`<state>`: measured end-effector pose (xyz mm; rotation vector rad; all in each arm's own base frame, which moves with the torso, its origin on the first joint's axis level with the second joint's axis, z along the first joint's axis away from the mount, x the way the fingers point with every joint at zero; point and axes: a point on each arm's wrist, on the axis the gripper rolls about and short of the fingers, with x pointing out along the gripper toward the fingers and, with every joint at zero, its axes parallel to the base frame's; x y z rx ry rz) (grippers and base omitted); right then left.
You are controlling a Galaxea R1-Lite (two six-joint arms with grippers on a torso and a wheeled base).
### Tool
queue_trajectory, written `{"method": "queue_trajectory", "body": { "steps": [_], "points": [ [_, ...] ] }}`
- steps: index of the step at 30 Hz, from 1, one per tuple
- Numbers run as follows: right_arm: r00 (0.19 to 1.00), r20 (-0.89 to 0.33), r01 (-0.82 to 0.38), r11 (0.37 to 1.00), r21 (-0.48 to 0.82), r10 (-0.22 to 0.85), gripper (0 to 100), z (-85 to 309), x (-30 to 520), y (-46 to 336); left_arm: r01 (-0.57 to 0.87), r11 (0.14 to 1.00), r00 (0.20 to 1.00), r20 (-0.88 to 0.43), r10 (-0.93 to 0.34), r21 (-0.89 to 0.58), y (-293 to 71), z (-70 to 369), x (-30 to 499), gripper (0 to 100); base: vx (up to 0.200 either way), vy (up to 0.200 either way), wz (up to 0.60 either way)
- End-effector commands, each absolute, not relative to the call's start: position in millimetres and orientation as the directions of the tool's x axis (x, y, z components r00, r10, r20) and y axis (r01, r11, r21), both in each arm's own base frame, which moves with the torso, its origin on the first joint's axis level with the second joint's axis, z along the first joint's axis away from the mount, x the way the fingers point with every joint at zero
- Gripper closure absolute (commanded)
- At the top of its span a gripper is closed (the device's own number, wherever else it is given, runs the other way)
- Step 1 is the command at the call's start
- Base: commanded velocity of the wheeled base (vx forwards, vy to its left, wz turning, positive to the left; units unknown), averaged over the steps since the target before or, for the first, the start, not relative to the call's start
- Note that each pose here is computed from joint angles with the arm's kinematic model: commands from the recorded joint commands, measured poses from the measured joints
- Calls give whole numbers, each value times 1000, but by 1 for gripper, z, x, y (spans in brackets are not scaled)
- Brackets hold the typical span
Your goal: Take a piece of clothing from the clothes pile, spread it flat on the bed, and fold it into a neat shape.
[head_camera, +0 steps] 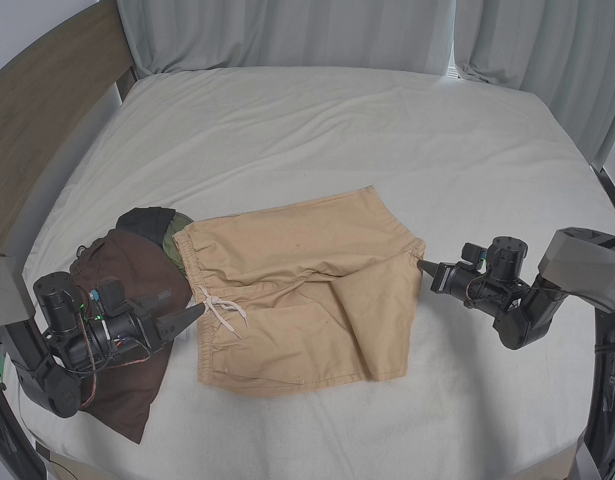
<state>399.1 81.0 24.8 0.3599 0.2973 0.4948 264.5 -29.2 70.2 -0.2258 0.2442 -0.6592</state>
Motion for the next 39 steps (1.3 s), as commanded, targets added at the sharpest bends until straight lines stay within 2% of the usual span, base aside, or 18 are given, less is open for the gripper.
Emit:
{"method": "queue_trajectory", "body": {
  "steps": [1,10,28,29,35,39],
  "points": [
    [851,-154,-413,821,395,503,100,31,416,80,574,767,762,-158,-629,-287,-30,68,265,0,0,0,0],
    [853,-156,-408,823,395,497,100,27,439,81,575,766,759,-163,-631,-289,-31,67,264,0,0,0,0],
    [859,-152,-405,829,385,490,100,26,446,80,574,764,753,-178,-634,-297,-32,62,265,0,0,0,0],
    [860,-145,-408,829,383,490,0,27,446,80,574,764,753,-178,-634,-297,-32,62,265,0,0,0,0],
    [854,-176,-400,836,376,489,0,26,432,79,574,764,753,-178,-634,-297,-32,62,265,0,0,0,0],
    [854,-193,-396,845,360,483,0,39,406,72,576,762,751,-178,-636,-297,-33,62,264,0,0,0,0]
  ]
}}
